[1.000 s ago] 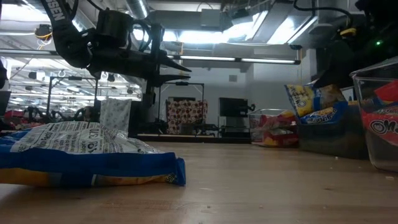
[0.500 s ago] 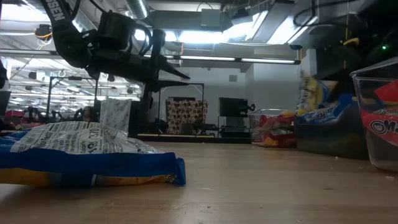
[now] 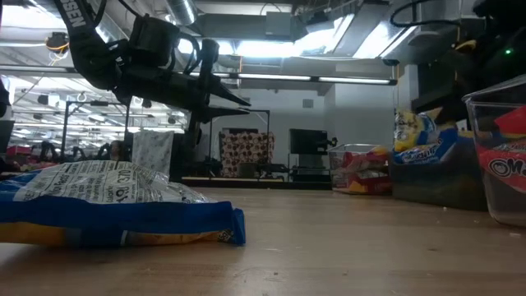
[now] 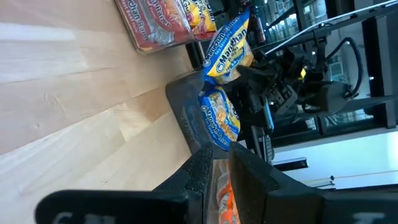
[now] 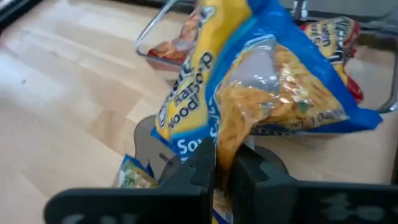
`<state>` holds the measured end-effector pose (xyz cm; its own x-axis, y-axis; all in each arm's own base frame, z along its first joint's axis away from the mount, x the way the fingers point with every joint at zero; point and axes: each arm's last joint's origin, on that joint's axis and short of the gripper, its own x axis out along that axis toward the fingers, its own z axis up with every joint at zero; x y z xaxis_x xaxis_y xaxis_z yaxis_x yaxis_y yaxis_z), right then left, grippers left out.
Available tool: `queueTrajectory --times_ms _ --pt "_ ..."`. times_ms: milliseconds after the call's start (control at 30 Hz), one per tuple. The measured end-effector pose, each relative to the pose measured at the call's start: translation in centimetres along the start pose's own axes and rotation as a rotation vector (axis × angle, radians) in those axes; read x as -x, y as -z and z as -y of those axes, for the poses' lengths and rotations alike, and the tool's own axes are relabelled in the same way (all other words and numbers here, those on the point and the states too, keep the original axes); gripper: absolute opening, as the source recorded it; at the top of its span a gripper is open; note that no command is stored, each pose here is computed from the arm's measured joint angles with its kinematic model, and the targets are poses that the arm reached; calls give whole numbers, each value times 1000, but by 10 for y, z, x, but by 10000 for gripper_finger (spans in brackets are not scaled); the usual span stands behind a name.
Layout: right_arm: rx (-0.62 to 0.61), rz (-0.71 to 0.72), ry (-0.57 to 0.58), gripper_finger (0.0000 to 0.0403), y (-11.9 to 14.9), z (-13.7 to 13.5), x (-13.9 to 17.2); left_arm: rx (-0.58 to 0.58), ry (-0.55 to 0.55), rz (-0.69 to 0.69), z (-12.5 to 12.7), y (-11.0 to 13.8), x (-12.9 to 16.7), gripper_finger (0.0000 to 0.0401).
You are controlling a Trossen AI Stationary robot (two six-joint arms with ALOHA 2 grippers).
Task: Sort Maruchan noodles
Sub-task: Put the blue noodle packs into the black bin
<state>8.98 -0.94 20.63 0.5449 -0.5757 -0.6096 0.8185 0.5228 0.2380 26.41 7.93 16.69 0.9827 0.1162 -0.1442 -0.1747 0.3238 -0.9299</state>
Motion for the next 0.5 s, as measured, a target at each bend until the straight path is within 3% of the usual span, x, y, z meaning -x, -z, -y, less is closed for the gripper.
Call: queueTrajectory --times_ms 500 --pt "94 -242 141 5 16 -6 -16 -16 -15 -4 -1 0 0 47"
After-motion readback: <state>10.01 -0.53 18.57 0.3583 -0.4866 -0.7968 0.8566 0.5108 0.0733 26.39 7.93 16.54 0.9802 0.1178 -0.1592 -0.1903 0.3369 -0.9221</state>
